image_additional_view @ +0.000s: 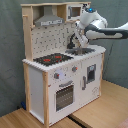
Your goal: Play with the kitchen
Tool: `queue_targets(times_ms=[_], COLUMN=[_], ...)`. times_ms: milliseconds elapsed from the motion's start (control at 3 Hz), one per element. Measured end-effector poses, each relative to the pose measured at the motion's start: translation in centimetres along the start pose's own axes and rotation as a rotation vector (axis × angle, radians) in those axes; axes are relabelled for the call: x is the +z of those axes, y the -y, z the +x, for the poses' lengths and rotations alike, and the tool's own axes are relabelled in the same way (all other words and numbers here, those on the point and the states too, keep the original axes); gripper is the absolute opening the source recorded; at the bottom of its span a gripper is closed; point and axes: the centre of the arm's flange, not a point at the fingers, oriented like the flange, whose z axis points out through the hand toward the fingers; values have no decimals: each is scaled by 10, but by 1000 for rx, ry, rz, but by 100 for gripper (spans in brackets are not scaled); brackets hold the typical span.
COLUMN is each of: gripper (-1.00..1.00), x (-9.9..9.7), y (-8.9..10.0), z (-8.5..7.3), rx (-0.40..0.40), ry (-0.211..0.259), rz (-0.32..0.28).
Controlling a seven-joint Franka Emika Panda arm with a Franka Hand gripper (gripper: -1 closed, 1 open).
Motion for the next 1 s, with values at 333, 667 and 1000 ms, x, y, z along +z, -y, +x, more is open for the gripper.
queue_targets(times_ms=[333, 667, 1000], gripper=[100, 100, 100], x=[16, 30, 56], y=[-20, -38, -68], z=[-4, -6, -10], rx=[65, 170, 276], ry=[86, 148, 235], rz=[66, 113, 147])
